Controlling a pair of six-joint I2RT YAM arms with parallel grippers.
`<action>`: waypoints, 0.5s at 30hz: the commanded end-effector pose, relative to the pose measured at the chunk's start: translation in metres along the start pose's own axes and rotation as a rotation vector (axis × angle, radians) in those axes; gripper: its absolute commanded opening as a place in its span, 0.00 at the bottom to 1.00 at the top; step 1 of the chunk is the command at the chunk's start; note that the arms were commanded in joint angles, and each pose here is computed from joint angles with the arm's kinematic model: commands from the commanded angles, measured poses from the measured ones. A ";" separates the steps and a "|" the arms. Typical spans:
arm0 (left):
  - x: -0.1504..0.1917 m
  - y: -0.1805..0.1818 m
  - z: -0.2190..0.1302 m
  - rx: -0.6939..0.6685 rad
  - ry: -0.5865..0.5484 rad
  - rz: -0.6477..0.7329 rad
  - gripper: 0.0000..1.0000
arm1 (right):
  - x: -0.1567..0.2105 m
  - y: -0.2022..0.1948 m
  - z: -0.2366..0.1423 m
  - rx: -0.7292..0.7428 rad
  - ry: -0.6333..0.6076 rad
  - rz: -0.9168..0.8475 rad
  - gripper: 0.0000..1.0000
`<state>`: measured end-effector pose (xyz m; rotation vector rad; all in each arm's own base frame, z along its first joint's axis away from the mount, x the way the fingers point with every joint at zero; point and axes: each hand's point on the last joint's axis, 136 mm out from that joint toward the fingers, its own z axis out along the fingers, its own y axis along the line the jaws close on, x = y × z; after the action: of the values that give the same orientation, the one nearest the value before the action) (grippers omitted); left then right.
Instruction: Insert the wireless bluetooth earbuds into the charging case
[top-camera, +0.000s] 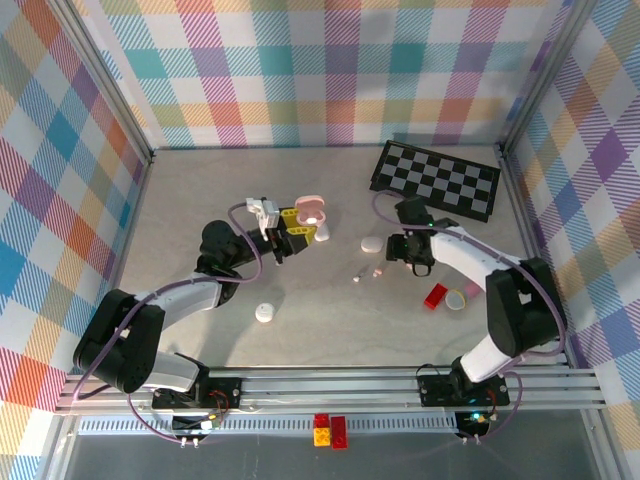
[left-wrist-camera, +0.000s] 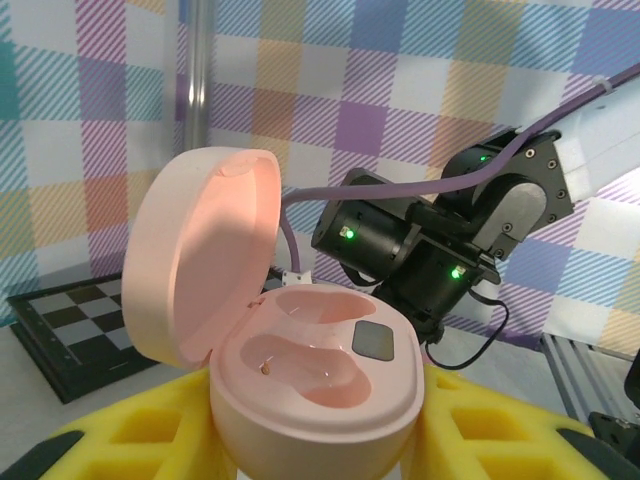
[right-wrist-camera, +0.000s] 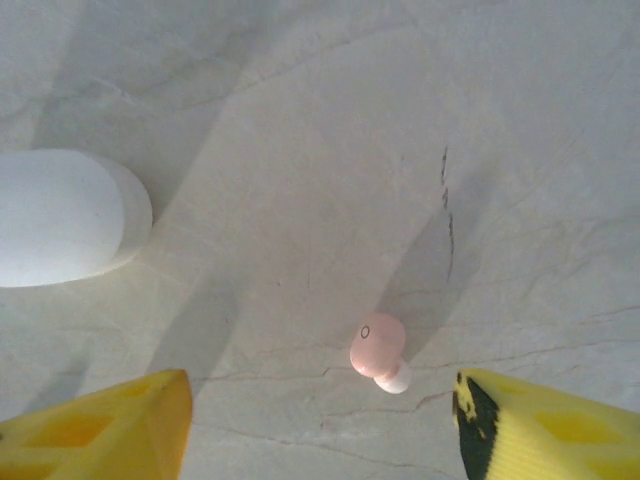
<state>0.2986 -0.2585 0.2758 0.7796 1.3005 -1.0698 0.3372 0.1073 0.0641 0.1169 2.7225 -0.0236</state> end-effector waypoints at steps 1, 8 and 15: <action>-0.014 -0.002 -0.009 -0.003 -0.043 0.056 0.40 | 0.004 -0.027 0.004 0.245 0.026 -0.040 0.63; -0.011 -0.003 -0.015 -0.014 -0.009 0.071 0.40 | 0.011 -0.025 0.018 0.392 0.094 -0.147 0.52; -0.012 -0.007 -0.016 0.005 -0.003 0.070 0.40 | 0.014 -0.016 0.028 0.404 0.129 -0.187 0.48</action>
<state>0.2932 -0.2470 0.2825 0.7877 1.2941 -1.0323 0.3349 0.0941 0.0273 -0.0095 2.8138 -0.5784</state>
